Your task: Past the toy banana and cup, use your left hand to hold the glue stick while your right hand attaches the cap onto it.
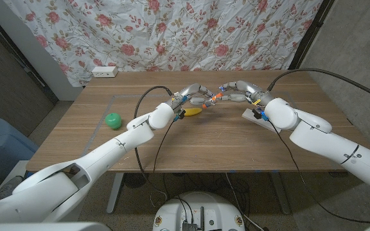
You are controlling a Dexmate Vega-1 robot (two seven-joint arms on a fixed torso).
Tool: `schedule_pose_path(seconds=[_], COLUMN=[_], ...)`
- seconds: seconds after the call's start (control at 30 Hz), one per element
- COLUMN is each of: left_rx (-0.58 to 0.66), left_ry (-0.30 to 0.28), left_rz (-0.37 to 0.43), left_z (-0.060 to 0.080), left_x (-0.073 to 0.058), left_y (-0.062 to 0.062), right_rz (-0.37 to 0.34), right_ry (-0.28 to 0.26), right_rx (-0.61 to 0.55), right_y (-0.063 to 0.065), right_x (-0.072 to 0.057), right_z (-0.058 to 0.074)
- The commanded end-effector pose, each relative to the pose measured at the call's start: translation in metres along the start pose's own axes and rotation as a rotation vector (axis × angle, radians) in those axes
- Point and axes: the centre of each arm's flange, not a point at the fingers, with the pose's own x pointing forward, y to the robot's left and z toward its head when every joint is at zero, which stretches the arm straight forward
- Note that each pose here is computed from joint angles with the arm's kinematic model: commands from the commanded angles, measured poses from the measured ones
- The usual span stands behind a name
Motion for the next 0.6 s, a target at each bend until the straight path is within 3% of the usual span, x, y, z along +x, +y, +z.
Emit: schedule_pose_path(seconds=[0.03,0.4,0.6], left_rx=[0.008,0.001,-0.004], left_ry=[0.004,0.005,0.003], left_rz=[0.018,0.013,0.023], left_z=[0.005,0.008,0.008], left_x=[-0.004,-0.003,-0.004], left_y=[0.0,-0.001,-0.001], right_rz=[0.052,0.063,0.014], right_ry=[-0.028,-0.062,-0.094], right_rx=[0.031,0.073,0.111], right_y=[-0.004,-0.004,-0.002], right_x=[-0.004,-0.012,-0.018], right_z=[-0.009,-0.017,-0.017])
